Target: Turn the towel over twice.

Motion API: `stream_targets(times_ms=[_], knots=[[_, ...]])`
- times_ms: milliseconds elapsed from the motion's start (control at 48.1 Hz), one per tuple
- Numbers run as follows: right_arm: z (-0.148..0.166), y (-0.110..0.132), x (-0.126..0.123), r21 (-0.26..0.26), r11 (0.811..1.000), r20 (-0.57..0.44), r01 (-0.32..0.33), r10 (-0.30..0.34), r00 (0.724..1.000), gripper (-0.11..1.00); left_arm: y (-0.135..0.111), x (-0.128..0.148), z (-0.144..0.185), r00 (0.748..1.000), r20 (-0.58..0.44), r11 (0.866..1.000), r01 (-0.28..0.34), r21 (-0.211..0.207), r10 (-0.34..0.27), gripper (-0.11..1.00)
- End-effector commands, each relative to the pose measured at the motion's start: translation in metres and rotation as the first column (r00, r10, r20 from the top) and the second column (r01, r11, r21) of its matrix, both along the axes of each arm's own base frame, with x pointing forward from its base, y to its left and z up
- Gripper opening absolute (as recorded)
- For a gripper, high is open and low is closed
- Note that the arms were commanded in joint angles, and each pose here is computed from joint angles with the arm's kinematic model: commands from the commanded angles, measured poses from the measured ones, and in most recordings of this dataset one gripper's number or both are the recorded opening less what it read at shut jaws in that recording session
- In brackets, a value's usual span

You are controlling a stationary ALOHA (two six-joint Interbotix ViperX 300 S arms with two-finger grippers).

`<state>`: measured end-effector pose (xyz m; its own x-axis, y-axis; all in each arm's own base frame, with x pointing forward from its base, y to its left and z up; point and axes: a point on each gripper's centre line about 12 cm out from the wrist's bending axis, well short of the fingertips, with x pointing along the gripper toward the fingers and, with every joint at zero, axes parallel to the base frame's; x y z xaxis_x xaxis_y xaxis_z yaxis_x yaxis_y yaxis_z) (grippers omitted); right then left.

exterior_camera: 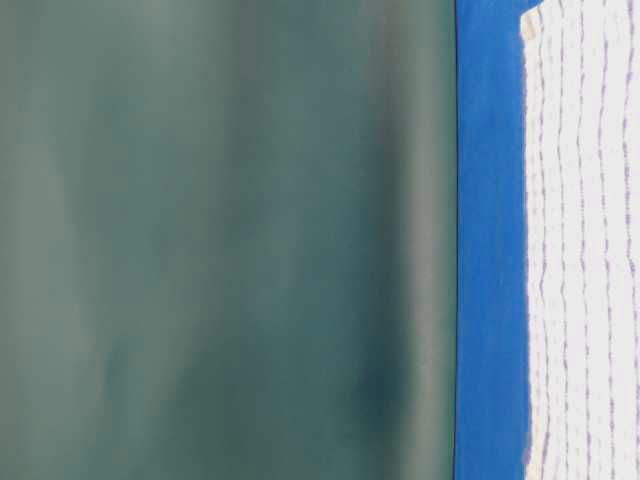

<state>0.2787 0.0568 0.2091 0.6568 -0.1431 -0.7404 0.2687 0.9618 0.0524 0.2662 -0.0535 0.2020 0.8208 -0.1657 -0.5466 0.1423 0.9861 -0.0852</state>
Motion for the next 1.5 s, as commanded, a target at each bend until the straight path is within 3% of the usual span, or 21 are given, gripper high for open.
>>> stream_targets(times_ms=[0,166,291,499,707,1082,1269,1477], knots=[[0.03,-0.011,-0.001,-0.04,0.999,0.107,-0.011,0.015,0.994,0.68,0.011,0.001,0.027,0.995,0.095,1.0,-0.031,-0.002,0.031,0.69],[0.06,-0.038,-0.015,-0.165,0.986,0.232,-0.003,0.042,0.972,0.68,0.033,-0.011,0.055,0.975,0.214,0.996,-0.08,0.046,0.068,0.69],[0.082,-0.056,-0.03,-0.228,0.973,0.326,0.033,0.045,0.944,0.68,0.05,-0.023,0.07,0.953,0.287,0.988,-0.13,0.088,0.1,0.69],[0.111,-0.08,-0.06,-0.31,0.945,0.457,0.1,0.056,0.888,0.68,0.073,-0.046,0.087,0.909,0.382,0.966,-0.229,0.117,0.169,0.69],[0.101,-0.088,-0.069,-0.301,0.948,0.476,0.105,0.054,0.878,0.68,0.084,-0.057,0.08,0.894,0.39,0.952,-0.284,0.112,0.221,0.69],[0.1,-0.089,-0.067,-0.299,0.95,0.484,0.093,0.067,0.873,0.67,0.083,-0.061,0.083,0.885,0.41,0.951,-0.288,0.111,0.22,0.69],[0.102,-0.092,-0.091,-0.291,0.948,0.533,0.128,0.05,0.845,0.66,0.08,-0.081,0.081,0.869,0.446,0.951,-0.291,0.106,0.216,0.69],[0.082,-0.094,-0.122,-0.258,0.955,0.573,0.149,0.026,0.819,0.65,0.076,-0.11,0.058,0.851,0.477,0.951,-0.296,0.09,0.22,0.69]])
